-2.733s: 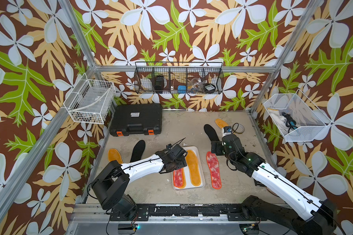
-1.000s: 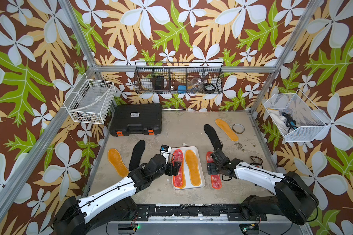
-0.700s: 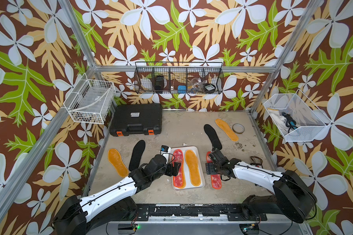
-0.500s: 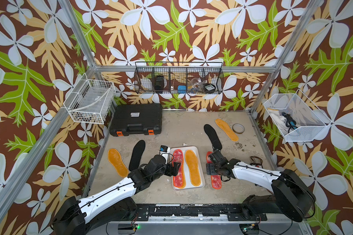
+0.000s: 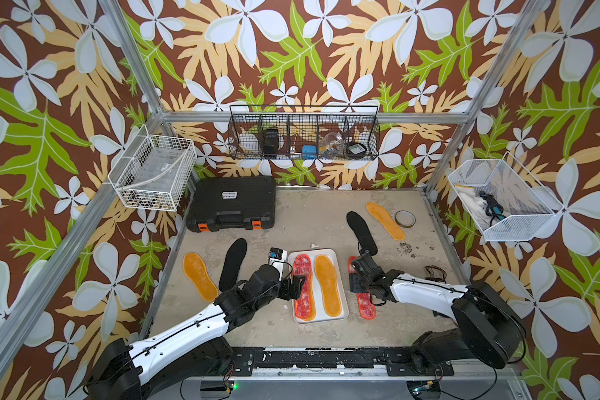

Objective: Put the insoles into the storage box
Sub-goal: Pick up the insole from the center of the board, then place the insole in the storage box, then pick up the insole from the center of the board.

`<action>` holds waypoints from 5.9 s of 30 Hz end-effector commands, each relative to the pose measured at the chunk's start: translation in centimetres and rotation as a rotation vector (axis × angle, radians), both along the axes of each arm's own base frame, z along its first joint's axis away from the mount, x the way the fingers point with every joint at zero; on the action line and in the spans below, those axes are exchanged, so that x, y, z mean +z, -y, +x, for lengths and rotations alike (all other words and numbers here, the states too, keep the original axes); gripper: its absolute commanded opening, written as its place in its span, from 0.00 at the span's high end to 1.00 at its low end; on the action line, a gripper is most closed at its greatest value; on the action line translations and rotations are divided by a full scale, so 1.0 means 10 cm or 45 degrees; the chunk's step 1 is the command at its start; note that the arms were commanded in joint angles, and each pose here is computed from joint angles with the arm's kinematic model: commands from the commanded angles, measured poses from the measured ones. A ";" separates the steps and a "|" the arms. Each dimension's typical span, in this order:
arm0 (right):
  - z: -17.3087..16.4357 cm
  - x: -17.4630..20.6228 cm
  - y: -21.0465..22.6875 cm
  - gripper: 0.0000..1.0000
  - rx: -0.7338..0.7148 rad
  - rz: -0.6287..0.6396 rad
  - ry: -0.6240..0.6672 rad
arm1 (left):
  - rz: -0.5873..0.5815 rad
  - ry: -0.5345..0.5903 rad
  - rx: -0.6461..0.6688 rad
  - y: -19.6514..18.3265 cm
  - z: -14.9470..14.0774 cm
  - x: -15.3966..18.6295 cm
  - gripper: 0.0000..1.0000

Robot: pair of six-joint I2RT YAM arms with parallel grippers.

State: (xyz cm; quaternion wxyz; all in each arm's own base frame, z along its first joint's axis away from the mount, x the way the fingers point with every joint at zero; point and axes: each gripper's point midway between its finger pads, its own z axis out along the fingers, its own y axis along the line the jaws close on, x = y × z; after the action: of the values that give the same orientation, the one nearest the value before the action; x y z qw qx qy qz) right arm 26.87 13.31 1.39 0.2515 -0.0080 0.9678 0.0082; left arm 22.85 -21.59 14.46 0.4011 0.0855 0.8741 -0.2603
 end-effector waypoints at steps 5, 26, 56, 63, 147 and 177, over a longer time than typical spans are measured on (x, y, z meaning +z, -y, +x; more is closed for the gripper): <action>-0.14 -0.02 0.14 0.39 -0.004 -0.094 -0.084 | 0.007 0.031 0.024 -0.03 0.03 0.05 0.07; 0.10 0.67 -0.01 0.40 0.045 -0.037 0.062 | -0.018 0.083 0.069 -0.10 0.06 0.23 0.08; 0.05 0.88 -1.31 0.39 0.218 0.243 0.037 | 0.006 0.069 0.124 -0.17 0.08 0.16 0.08; 0.00 0.62 -1.36 0.39 0.198 0.268 -0.026 | 0.005 0.057 0.126 -0.16 0.08 0.14 0.08; 0.39 1.64 -0.73 0.20 0.231 0.139 0.481 | 0.708 -0.932 0.664 -2.39 1.19 -1.26 0.00; 0.42 1.77 -0.72 0.19 0.234 0.132 0.521 | 0.534 -0.967 0.649 -2.13 0.87 -1.32 0.09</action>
State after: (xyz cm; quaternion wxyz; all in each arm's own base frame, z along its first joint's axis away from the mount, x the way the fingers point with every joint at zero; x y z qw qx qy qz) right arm 30.71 20.64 18.30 0.4298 -0.0871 0.8948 0.0835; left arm 32.45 -1.16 1.72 0.0902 -0.1270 0.9877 -0.0097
